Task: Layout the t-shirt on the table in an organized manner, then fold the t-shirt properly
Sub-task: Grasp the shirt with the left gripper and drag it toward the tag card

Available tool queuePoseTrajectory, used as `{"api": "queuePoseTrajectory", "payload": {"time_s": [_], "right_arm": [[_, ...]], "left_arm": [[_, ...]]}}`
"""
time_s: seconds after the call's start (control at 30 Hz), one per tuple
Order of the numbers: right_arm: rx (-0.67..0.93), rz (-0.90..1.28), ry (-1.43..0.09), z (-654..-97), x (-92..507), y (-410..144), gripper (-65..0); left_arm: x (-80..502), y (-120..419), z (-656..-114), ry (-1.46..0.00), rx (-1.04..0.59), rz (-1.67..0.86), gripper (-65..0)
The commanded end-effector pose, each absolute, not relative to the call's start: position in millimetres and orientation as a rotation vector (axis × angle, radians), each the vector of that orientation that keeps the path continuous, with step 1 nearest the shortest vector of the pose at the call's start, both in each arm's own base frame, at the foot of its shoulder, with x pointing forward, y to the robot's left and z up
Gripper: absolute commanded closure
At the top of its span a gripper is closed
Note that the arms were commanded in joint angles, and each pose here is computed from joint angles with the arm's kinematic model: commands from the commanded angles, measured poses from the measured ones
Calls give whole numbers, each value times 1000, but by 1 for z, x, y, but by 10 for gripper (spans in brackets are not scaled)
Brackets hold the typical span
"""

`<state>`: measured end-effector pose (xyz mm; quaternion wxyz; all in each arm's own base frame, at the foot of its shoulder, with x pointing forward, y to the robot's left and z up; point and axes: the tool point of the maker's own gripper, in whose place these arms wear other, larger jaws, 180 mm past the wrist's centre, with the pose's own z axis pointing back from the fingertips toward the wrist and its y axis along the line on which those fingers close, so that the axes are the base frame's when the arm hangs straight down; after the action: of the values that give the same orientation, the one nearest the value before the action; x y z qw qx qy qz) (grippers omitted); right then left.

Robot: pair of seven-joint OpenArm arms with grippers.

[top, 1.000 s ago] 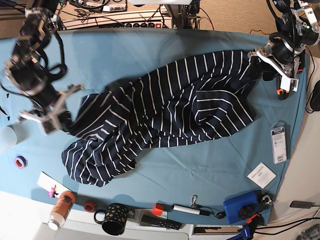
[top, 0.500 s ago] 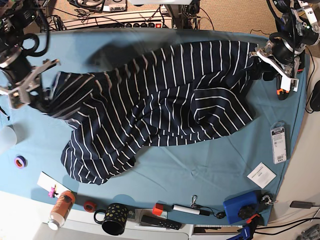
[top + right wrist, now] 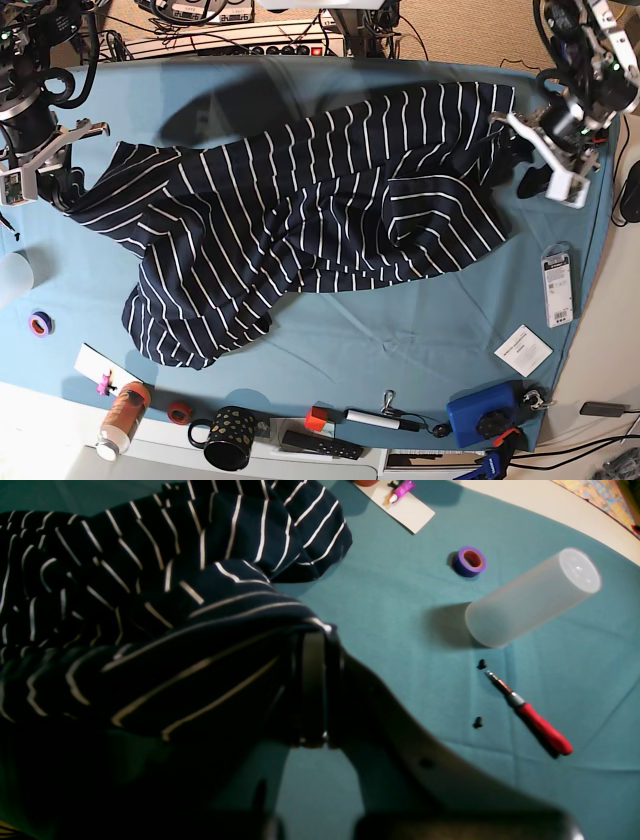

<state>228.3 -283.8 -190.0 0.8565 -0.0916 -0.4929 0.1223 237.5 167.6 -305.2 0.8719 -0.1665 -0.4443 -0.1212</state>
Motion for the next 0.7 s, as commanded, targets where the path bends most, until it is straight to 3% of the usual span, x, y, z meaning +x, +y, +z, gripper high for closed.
{"api": "queuePoseTrajectory", "payload": {"time_s": [0.0,0.33,0.57,0.67], "right_arm": [[-193,277,-1071,-180,230,-281,0],[-178,272,-1071,-182,230,-278,0],[-178,274,-1071,-182,230,-278,0],[-179,274,-1071,-182,230,-278,0]], "left_arm": [[243,156,-295,-962,-378,-298,-296],[238,68,-331,-816,-346,-651,-296],[260,47,-330,-951,-49,-760,-296],[259,41,-332,-951,-16,-773,-294]]}}
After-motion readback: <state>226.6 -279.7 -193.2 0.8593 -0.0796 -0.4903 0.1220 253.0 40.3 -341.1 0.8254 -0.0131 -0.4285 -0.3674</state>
